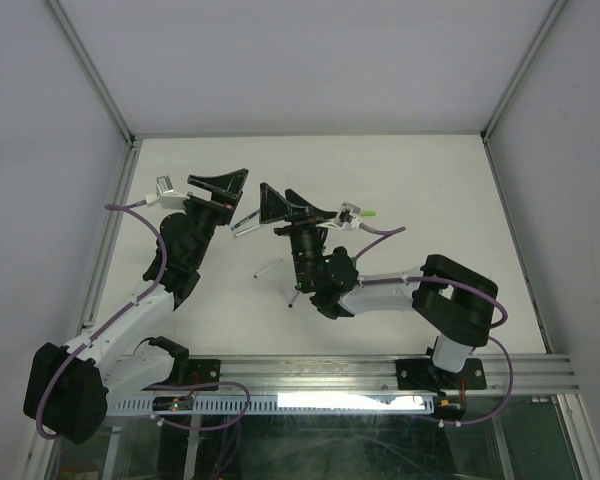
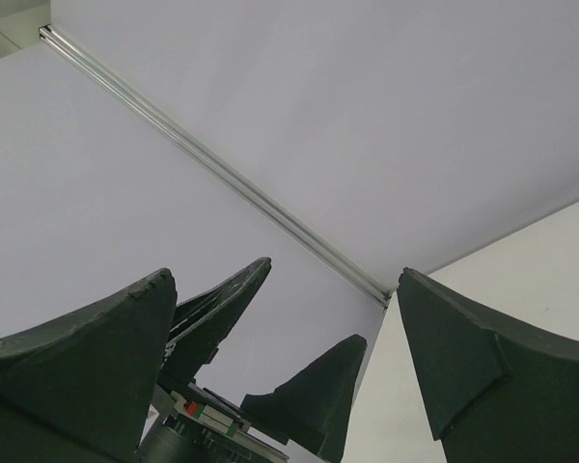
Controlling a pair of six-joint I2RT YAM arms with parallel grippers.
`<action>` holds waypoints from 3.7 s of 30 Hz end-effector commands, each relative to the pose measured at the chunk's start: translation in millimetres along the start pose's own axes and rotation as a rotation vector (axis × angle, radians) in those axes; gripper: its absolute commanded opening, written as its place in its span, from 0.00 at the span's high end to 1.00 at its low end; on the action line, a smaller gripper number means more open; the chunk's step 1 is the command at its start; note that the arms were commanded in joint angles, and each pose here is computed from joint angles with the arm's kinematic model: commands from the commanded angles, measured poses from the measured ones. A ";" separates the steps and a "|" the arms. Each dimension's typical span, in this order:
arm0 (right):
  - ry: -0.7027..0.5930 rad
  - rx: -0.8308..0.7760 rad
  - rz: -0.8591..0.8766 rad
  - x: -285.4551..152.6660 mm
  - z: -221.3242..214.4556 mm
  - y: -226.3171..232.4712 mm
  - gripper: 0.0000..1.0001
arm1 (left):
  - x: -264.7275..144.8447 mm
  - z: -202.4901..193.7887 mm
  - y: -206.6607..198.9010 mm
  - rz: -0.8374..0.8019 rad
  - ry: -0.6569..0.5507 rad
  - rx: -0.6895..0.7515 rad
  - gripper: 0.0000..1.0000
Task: Insert the pens into the pen caps
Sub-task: Pick up the pen from the center of the board.
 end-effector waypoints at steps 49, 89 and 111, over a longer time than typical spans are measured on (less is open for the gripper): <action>-0.038 0.170 0.039 -31.9 35.2 44.4 0.00 | -41.1 -5.5 -39.6 -0.184 0.038 -0.025 0.01; 0.445 -0.498 -0.721 -165.7 162.9 -93.3 0.00 | -49.2 -88.8 -2.1 0.174 0.444 0.574 0.01; 1.079 -0.500 -0.866 -107.5 128.5 -165.0 0.02 | -40.2 -131.0 51.3 0.261 0.910 0.908 0.20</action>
Point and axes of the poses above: each gripper's point midway between its finger pads, its own x axis out along the fingers, its own y axis along the line the jaws close on, z = x × y, the point moved 7 cm from there along -x, back along the fingers, and after that the axes turned 3 degrees about x, right-handed, at the moved point
